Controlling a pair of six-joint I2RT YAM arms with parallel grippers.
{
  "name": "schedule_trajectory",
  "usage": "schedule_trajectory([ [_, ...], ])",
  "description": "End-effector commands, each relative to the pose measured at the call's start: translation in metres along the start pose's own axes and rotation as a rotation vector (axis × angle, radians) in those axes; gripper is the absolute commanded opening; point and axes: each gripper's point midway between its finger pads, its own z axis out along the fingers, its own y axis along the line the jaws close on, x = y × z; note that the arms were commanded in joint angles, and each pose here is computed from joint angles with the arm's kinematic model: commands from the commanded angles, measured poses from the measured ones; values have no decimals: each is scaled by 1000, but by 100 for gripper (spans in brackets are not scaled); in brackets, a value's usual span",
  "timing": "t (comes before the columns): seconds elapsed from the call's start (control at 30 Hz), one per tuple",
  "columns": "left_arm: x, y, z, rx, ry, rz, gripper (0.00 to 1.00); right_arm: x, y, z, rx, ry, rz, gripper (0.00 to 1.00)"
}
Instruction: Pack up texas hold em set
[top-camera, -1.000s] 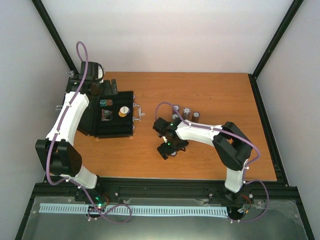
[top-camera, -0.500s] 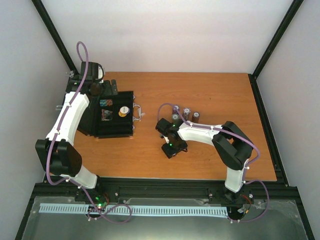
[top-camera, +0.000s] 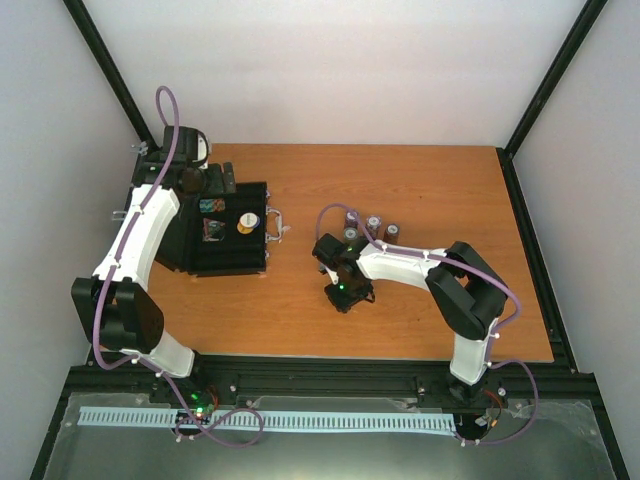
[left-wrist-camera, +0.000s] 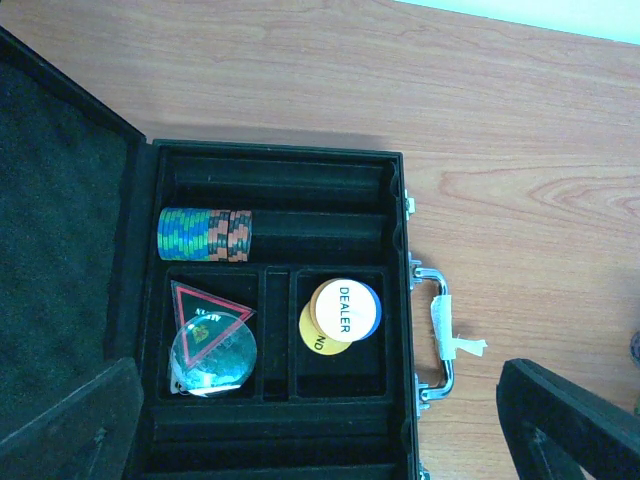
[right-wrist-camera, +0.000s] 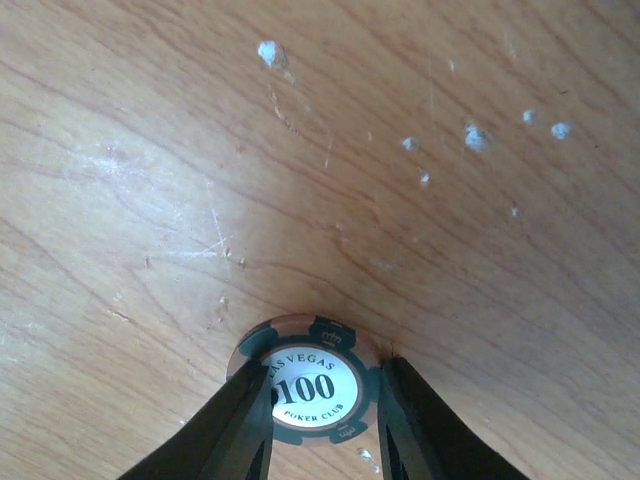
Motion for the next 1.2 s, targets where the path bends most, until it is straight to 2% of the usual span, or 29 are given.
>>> schedule_trajectory([
  [0.0,-7,3,-7,-9,-29,12,100,2,2,3,-9,19,-2,32],
  [0.1,-7,3,-7,-7,-28,12,100,-3,2,-2,-5,4,-4,37],
  [0.23,-7,3,-7,-7,-28,13,100,-8,2,-12,3,-9,-6,60],
  [0.37,-8,3,-8,-6,-30,13,100,-18,5,-30,2,-52,-19,68],
  [0.57,-7,2,-7,-4,-26,11,100,-15,11,-28,-30,-35,-34,70],
  [0.9,-5,3,-4,-5,-17,5,100,10,4,11,-30,38,-14,74],
  [1.03,-5,3,-4,-5,-16,6,100,15,3,24,-33,55,5,73],
  [1.17,-4,2,-3,-3,-11,7,100,17,2,32,-24,67,11,68],
])
